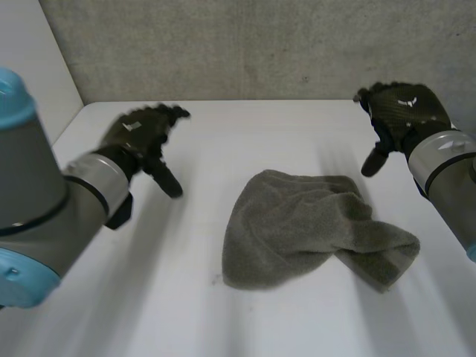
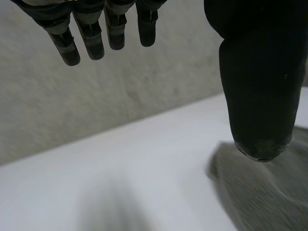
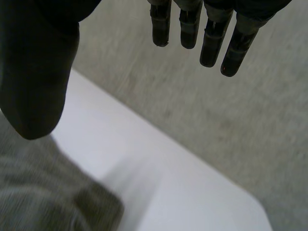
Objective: Fold the towel.
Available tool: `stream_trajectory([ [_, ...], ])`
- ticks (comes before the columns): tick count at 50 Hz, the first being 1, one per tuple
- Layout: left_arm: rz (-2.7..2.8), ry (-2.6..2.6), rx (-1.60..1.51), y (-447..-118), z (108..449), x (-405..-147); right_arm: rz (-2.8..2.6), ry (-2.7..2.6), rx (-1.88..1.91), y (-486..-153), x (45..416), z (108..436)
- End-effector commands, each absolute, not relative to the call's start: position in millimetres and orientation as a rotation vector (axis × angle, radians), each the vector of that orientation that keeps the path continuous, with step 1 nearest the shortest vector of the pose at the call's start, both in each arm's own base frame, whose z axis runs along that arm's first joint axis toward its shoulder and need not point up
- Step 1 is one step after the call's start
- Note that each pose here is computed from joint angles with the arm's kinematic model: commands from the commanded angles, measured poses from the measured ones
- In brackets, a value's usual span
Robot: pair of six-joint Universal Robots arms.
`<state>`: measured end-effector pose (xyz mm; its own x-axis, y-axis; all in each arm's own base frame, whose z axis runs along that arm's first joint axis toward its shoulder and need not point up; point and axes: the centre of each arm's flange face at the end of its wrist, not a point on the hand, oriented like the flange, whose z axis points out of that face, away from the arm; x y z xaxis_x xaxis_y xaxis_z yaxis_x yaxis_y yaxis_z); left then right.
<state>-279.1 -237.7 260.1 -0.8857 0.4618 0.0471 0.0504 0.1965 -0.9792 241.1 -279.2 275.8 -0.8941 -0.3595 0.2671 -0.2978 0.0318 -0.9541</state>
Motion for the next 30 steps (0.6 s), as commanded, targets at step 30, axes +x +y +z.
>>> stream_trajectory([
  [30, 1.522, -2.107, -0.951, -193, 110, -357, -1.55, 2.585, -0.652, -286, 174, 135],
])
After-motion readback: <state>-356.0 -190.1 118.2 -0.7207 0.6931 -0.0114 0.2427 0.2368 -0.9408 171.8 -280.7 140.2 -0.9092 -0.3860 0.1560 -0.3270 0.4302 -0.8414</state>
